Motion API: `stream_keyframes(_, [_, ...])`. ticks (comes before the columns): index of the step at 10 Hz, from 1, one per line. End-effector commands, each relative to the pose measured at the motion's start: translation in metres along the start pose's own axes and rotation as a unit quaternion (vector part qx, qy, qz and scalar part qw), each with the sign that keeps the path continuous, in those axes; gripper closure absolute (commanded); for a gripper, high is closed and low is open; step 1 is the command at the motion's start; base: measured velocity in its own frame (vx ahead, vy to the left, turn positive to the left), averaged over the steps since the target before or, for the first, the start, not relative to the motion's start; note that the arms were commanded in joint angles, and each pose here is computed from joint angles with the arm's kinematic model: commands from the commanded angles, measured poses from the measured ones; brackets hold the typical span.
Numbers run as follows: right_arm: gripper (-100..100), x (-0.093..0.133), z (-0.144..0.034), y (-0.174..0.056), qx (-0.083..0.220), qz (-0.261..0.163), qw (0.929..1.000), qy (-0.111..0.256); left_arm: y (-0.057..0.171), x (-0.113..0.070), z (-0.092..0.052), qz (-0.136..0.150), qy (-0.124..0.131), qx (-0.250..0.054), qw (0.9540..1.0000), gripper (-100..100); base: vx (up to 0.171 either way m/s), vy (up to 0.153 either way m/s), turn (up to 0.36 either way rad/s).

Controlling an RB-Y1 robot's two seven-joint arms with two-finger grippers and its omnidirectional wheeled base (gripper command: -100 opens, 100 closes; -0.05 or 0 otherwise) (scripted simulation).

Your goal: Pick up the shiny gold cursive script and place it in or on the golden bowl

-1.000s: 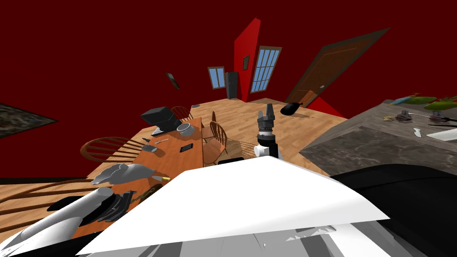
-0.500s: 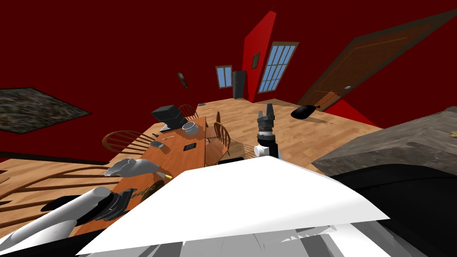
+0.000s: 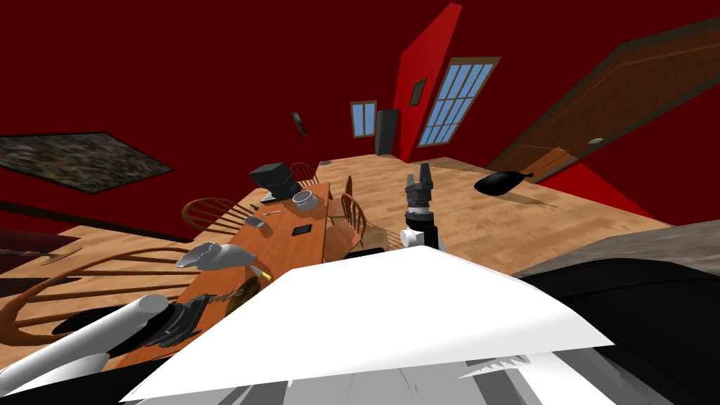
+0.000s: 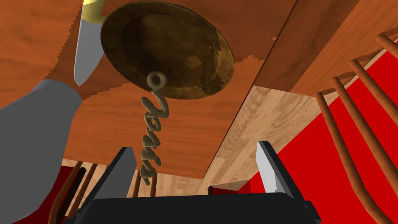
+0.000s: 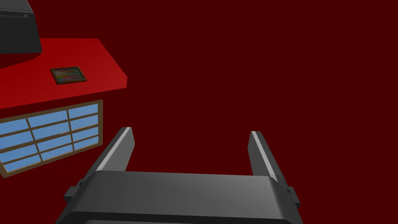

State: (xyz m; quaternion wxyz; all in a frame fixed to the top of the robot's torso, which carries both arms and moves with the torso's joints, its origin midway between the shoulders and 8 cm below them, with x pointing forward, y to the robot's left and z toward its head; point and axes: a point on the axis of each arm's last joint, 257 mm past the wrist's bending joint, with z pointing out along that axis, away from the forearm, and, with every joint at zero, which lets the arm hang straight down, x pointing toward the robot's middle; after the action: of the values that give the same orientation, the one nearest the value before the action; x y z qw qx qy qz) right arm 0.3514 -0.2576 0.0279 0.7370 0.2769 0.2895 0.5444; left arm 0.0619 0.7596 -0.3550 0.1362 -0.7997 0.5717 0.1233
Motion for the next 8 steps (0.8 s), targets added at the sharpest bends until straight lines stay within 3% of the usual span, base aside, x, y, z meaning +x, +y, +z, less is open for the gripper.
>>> stream_keyframes(1, [0,0.0,0.0,0.0,0.0,0.0,1.0,0.0,0.0012,0.0016,-0.0057,0.017,0.001,0.002,0.9999,-100,0.092,-0.065,0.271])
stream_keyframes(3, [0,0.0,0.0,0.0,0.0,0.0,1.0,0.0,-0.0041,0.0036,-0.007,0.019,0.0,0.007,0.9998,-100,0.058,-0.018,0.064])
stream_keyframes(4, [0,0.0,0.0,0.0,0.0,0.0,1.0,0.0,-0.0047,0.0041,-0.0076,0.02,0.001,0.007,0.9998,0,0.006,-0.003,-0.001])
stream_keyframes(8, [0,0.0,0.0,0.0,0.0,0.0,1.0,0.0,-0.0047,0.004,-0.0076,0.02,0.001,0.007,0.9998,0,0.0,0.0,0.0])
